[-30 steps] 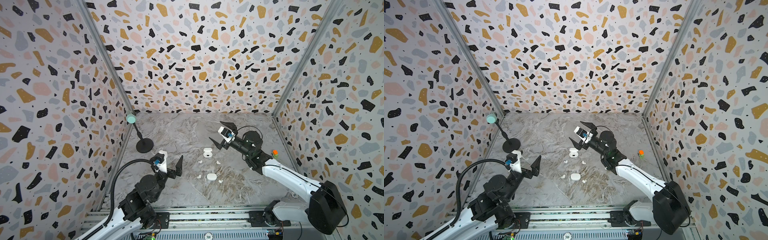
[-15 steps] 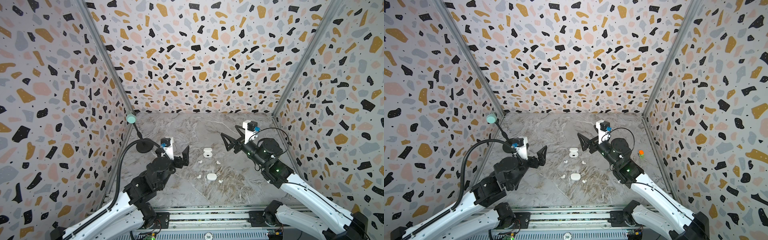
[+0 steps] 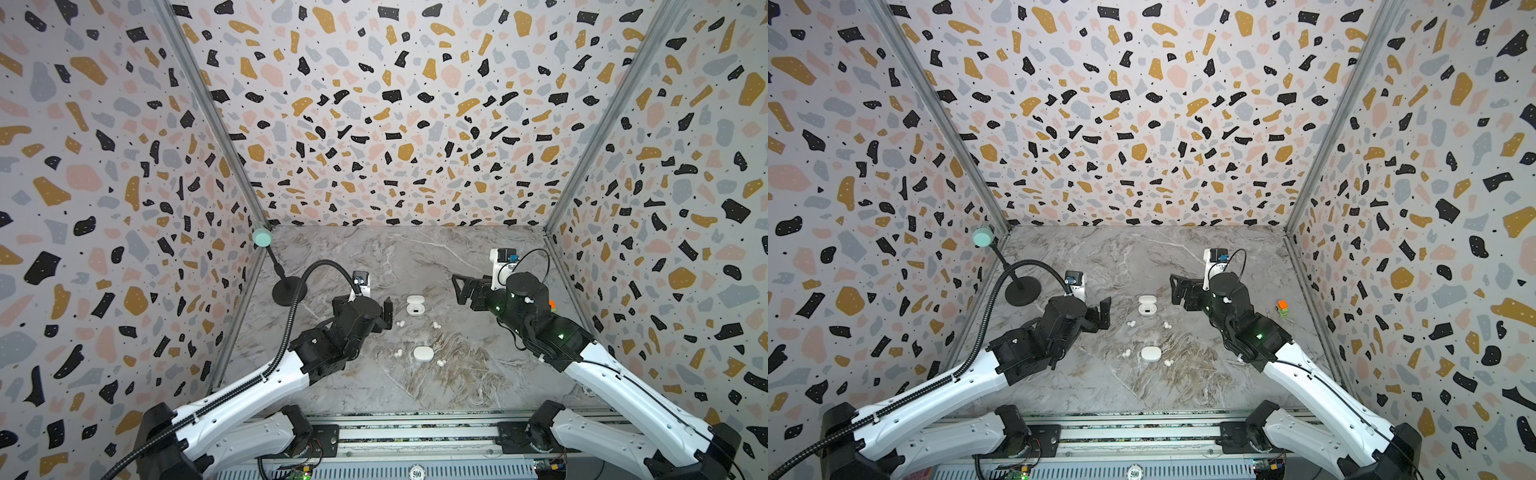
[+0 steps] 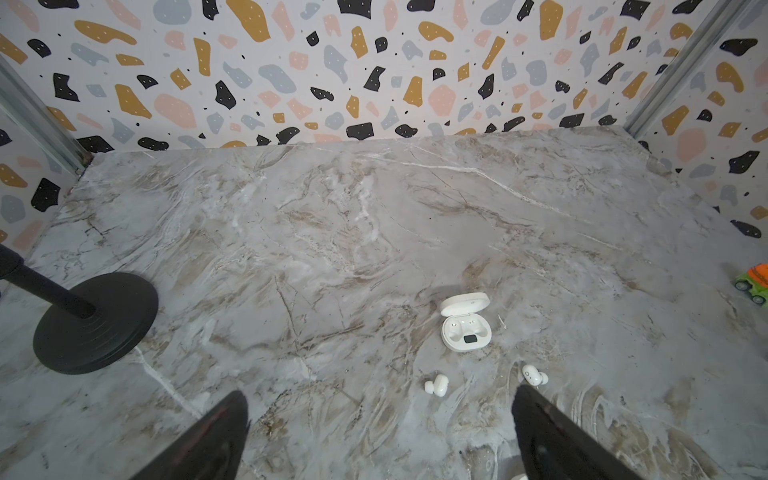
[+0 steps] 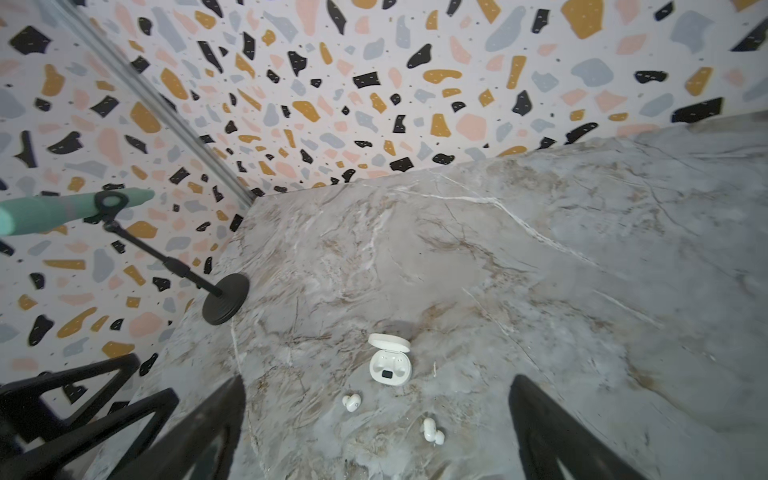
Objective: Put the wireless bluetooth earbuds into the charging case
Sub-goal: 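Move the open right gripper over the loose earbuds beside the case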
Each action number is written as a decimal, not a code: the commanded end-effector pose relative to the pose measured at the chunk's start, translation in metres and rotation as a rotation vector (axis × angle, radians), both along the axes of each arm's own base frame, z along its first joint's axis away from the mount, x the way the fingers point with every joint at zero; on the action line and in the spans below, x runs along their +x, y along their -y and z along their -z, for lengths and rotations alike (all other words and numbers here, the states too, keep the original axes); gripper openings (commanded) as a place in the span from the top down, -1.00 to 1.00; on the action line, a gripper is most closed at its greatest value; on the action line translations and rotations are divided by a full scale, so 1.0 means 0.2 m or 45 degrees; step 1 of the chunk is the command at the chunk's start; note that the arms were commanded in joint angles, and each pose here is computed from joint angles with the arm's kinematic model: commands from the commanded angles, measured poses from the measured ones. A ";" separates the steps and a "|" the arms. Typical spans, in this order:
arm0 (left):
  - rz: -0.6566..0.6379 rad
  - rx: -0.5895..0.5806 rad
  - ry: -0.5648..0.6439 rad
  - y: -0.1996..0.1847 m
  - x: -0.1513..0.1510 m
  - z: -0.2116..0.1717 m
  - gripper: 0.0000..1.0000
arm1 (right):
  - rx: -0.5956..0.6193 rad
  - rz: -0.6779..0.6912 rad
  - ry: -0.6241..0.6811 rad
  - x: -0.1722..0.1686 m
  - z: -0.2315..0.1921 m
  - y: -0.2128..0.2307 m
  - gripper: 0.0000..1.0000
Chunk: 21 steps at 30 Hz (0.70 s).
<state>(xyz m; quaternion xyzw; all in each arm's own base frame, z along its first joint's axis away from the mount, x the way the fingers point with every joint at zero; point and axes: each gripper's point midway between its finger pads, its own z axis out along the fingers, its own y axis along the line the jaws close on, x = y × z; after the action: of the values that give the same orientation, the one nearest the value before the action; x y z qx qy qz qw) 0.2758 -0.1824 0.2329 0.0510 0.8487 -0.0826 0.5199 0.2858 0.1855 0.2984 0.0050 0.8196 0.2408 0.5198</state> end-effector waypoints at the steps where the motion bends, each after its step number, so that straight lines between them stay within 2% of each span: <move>1: -0.040 -0.052 0.053 -0.02 0.01 -0.04 -1.00 | 0.010 0.235 -0.022 -0.01 -0.05 0.16 -0.98; 4: -0.038 -0.042 0.055 -0.02 0.01 -0.04 -0.99 | 0.024 0.318 -0.031 -0.03 -0.09 0.22 -0.98; 7: -0.034 -0.048 0.063 -0.02 0.02 -0.05 -0.99 | 0.034 0.482 -0.131 -0.06 -0.06 0.34 -0.98; 10: -0.042 -0.051 0.067 -0.03 0.02 -0.06 -0.99 | -0.049 0.414 -0.134 -0.05 -0.06 0.34 -0.98; 13: -0.049 -0.048 0.074 -0.05 0.02 -0.06 -1.00 | -0.137 0.256 -0.149 -0.05 -0.06 0.30 -0.98; 15: -0.052 -0.050 0.081 -0.06 0.01 -0.06 -0.99 | -0.179 0.275 -0.183 -0.05 -0.03 0.33 -0.98; 19: -0.057 -0.048 0.093 -0.07 0.01 -0.07 -0.99 | -0.109 0.222 -0.129 -0.08 -0.02 0.31 -0.98; 21: -0.065 -0.038 0.096 -0.08 0.01 -0.08 -0.99 | -0.064 0.252 -0.113 -0.09 -0.01 0.33 -0.98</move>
<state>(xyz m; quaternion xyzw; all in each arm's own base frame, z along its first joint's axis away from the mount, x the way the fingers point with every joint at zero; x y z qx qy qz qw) 0.2742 -0.1728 0.2409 0.0363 0.8386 -0.0859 0.5368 0.2749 0.1220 0.2960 0.0848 0.8532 0.1487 0.4927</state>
